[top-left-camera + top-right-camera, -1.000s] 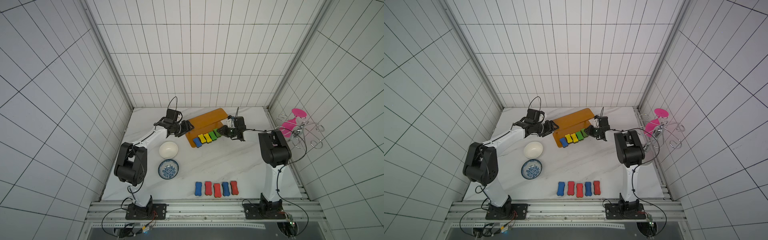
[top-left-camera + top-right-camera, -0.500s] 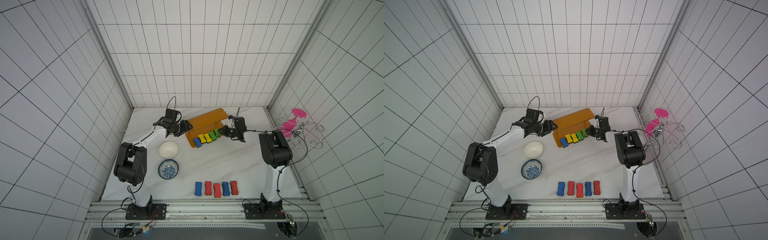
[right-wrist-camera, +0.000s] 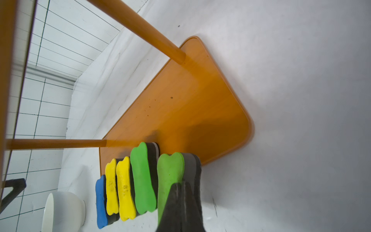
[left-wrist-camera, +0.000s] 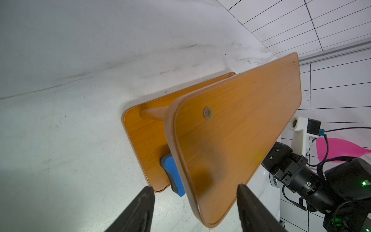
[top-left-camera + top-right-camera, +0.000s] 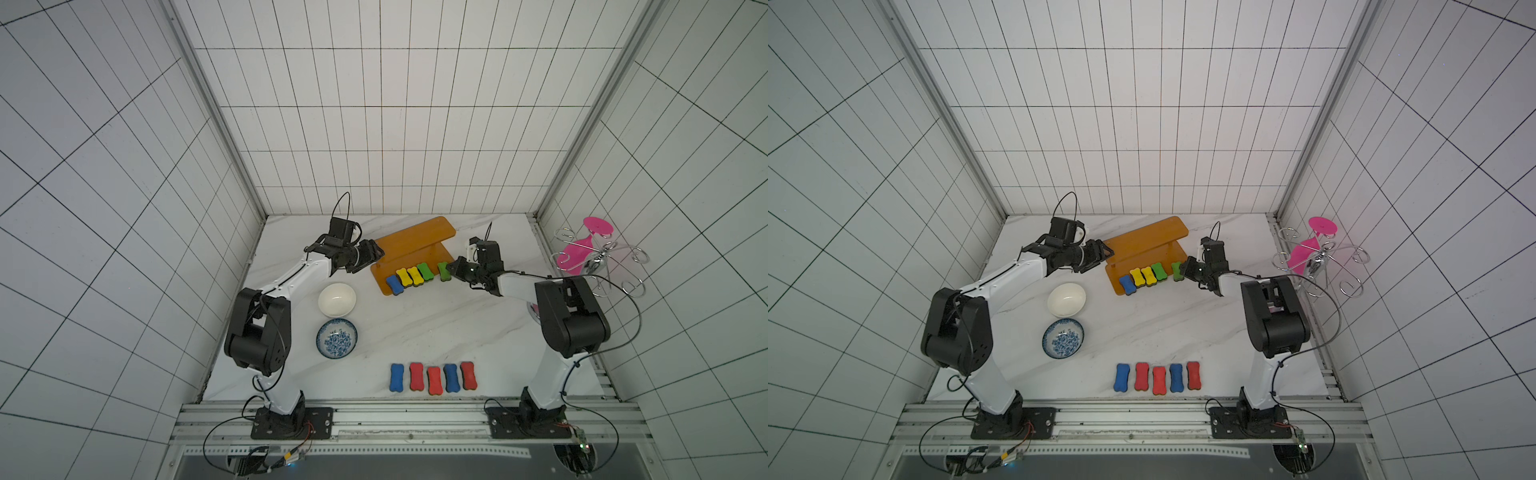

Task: Remove the whiteboard erasers from the shelf
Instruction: Pick up the whiteboard eraser from the shelf, then place the whiteboard eraser at the center of the board.

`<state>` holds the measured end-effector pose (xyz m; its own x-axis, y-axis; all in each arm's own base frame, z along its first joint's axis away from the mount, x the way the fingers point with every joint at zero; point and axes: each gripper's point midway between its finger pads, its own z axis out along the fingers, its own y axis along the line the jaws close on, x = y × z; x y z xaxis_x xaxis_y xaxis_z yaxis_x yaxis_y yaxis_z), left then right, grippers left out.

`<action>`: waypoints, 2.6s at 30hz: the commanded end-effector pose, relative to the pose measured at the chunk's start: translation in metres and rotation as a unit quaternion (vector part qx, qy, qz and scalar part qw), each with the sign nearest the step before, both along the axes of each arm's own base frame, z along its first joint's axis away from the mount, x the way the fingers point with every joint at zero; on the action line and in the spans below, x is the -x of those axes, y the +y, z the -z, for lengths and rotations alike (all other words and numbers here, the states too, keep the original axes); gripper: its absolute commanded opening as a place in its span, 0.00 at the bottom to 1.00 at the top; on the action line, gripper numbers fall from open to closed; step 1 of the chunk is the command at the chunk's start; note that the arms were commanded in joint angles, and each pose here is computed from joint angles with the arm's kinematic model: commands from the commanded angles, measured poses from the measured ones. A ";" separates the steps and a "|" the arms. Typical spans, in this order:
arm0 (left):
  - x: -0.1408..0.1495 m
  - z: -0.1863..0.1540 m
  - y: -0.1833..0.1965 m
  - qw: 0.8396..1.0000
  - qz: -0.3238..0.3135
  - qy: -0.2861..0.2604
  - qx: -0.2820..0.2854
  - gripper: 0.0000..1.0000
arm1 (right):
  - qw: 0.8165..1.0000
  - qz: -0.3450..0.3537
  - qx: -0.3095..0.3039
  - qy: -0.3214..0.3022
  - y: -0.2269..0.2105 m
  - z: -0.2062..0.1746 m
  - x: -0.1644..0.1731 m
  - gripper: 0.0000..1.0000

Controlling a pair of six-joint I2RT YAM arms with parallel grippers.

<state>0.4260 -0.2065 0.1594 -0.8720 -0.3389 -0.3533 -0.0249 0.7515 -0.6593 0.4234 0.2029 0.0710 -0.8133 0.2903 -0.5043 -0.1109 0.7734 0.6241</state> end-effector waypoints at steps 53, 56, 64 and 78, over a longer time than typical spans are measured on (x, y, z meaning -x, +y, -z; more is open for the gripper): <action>0.029 -0.012 0.007 0.999 -0.004 -0.032 0.009 0.68 | 0.994 0.010 0.087 0.058 -0.055 0.042 0.220 0.12; 0.029 -0.012 0.006 0.999 -0.004 -0.031 0.011 0.68 | 0.994 0.010 0.087 0.059 -0.056 0.041 0.221 0.12; 0.029 -0.012 0.006 0.999 -0.004 -0.031 0.011 0.68 | 0.995 0.018 0.088 0.051 -0.059 0.037 0.221 0.12; 0.030 -0.014 0.004 0.999 -0.003 -0.034 0.013 0.68 | 0.996 -0.007 0.087 0.034 -0.055 0.019 0.217 0.26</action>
